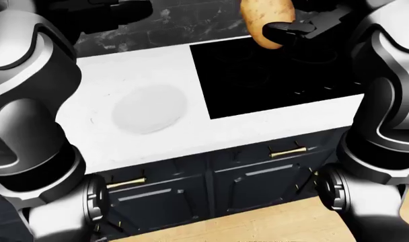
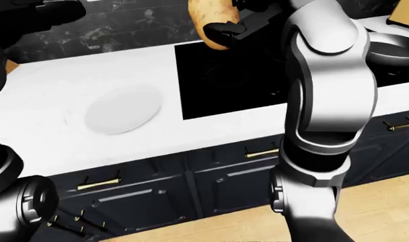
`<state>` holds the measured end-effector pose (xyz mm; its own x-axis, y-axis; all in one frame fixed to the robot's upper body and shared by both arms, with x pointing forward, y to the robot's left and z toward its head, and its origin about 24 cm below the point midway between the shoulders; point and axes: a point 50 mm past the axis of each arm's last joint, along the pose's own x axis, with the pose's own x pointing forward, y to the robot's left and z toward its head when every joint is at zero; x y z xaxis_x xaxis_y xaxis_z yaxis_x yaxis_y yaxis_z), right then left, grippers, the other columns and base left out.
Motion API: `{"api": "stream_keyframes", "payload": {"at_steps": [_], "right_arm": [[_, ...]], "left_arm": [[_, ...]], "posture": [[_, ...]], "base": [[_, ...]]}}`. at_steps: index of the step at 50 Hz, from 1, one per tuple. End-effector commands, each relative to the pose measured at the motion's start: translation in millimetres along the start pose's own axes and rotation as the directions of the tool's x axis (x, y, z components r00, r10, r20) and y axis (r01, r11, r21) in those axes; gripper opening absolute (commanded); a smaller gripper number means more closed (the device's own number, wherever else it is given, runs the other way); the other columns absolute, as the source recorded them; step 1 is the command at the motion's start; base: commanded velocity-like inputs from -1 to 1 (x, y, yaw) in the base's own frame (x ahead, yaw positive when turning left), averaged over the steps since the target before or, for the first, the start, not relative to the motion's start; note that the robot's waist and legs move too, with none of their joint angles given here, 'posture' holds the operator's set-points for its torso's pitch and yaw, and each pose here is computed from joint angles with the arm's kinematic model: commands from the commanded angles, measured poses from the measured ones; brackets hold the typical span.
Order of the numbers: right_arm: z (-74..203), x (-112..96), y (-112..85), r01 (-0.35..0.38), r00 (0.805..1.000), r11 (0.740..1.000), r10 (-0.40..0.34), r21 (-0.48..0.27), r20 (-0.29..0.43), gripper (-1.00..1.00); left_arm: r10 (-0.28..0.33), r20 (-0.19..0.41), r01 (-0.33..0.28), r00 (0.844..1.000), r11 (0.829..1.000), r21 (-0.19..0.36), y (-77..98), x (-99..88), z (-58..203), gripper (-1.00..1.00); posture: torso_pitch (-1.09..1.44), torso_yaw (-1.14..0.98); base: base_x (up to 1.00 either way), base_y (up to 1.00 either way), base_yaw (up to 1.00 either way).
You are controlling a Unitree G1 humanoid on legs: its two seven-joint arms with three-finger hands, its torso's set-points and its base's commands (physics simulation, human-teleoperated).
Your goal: Pick the potato from the plate and place it in the pan.
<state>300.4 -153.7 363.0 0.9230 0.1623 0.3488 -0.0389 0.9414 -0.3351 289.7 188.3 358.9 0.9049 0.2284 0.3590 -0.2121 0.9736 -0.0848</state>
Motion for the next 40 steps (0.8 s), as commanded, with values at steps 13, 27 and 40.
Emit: {"api": "stream_keyframes", "payload": {"at_steps": [13, 27, 40], "right_arm": [[17.7, -1.7, 1.9, 0.000, 0.996, 1.000, 0.002, -0.019, 0.092, -1.00], [17.2, -2.0, 3.8, -0.006, 0.995, 0.999, 0.010, -0.039, 0.100, -1.00], [18.1, -2.2, 4.1, -0.009, 0.995, 0.999, 0.012, -0.032, 0.102, -1.00]], "left_arm": [[0.024, 0.061, -0.023, 0.998, 1.000, -0.016, 4.8, -0.5, 12.3, 1.00], [0.025, 0.061, -0.023, 0.998, 1.000, -0.018, 4.7, -1.4, 12.7, 1.00], [0.027, 0.062, -0.025, 0.998, 0.999, -0.020, 5.3, -1.2, 14.0, 1.00]], "posture": [[0.00, 0.00], [0.00, 0.00], [0.00, 0.00]], "base": [[0.00, -0.45, 0.00], [0.00, -0.22, 0.00], [0.00, -0.40, 0.00]]}}
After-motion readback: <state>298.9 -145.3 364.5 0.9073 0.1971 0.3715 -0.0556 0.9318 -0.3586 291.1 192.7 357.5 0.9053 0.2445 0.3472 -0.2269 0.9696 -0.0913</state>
